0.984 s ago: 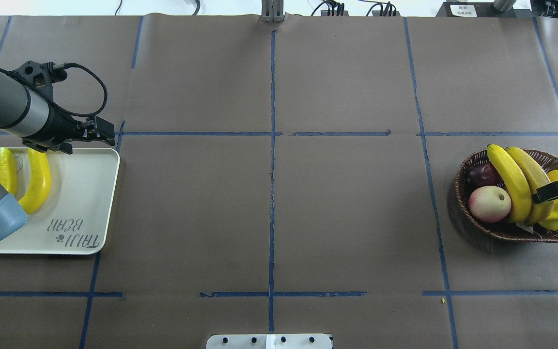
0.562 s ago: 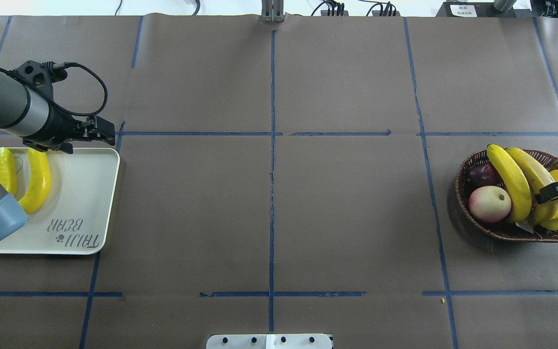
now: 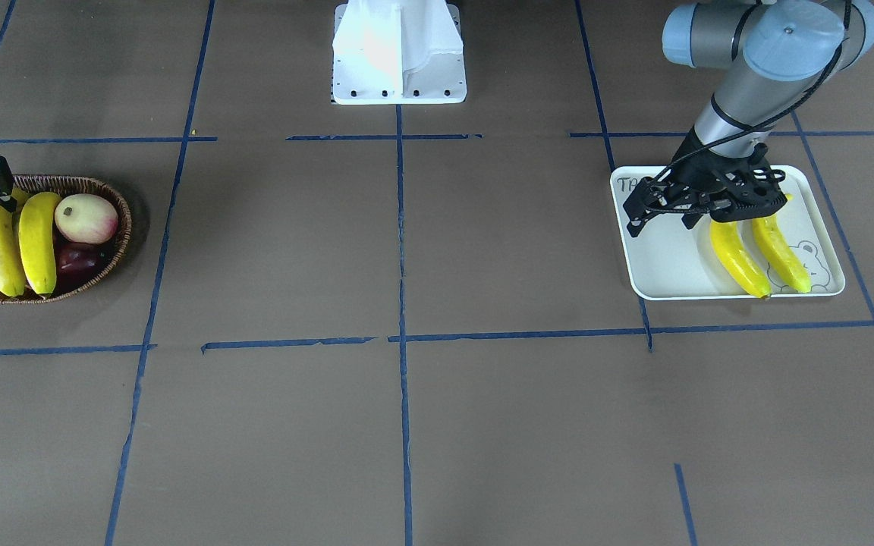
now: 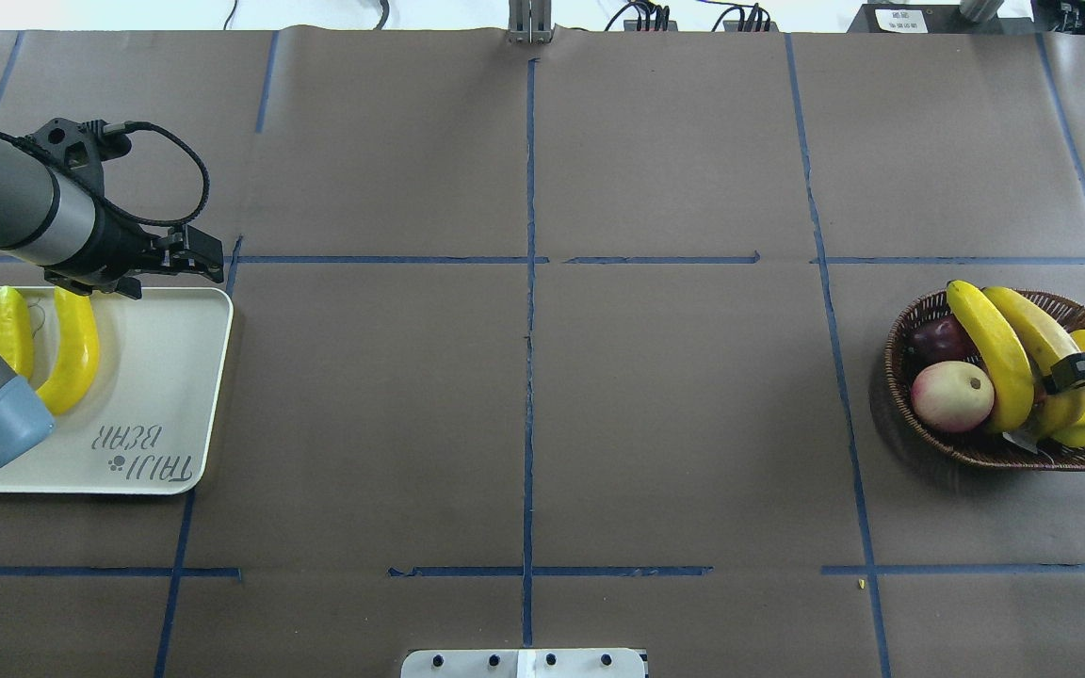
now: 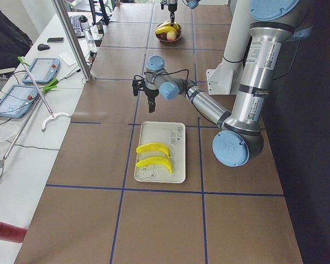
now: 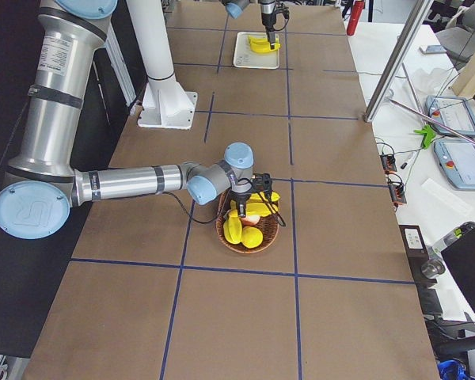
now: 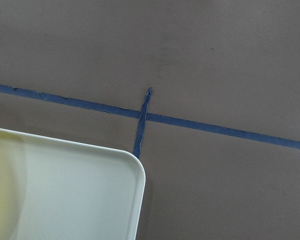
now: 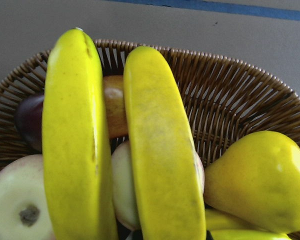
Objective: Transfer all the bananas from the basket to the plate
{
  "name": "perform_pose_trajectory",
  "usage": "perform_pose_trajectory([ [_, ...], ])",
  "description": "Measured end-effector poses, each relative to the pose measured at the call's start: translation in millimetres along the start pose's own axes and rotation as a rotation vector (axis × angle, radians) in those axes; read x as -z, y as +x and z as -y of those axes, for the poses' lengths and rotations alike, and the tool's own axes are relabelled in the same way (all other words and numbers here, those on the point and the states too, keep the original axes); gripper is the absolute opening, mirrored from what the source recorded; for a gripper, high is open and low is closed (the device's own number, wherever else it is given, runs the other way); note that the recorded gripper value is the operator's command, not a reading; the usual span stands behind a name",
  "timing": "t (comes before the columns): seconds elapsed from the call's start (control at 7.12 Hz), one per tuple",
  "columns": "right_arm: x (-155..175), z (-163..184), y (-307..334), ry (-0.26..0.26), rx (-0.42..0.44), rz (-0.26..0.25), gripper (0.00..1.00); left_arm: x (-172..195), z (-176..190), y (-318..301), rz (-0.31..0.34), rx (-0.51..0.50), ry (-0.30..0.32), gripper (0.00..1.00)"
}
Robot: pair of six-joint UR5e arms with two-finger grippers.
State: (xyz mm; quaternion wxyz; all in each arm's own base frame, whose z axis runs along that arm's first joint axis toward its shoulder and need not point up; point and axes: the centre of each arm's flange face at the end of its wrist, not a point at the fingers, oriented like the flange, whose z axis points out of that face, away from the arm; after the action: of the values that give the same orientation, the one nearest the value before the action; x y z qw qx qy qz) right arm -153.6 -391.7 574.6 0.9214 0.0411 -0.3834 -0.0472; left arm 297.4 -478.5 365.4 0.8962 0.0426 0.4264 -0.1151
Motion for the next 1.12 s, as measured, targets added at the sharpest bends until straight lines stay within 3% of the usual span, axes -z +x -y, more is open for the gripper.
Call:
perform_pose_trajectory([
  [0.28, 25.1, -0.8, 13.0, 0.03, 0.006, 0.024, 0.01, 1.0, 0.5, 2.6, -0.004, -0.002, 0.001, 1.0],
  [0.7, 101.5, -0.8, 65.1, 0.125, 0.034, 0.153, 0.0, 2.3, 1.6, 7.4, -0.01, -0.004, 0.003, 1.0],
  [0.84, 116.9, 21.5, 53.0, 0.14, 0.03, 0.184, 0.0, 1.8, 1.7, 12.6, -0.014, -0.002, 0.003, 1.0],
  [1.12, 128.4, 93.8, -38.2, 0.109, -0.034, 0.244, 0.01, -4.8, 2.1, 26.5, -0.023, 0.008, -0.003, 1.0],
])
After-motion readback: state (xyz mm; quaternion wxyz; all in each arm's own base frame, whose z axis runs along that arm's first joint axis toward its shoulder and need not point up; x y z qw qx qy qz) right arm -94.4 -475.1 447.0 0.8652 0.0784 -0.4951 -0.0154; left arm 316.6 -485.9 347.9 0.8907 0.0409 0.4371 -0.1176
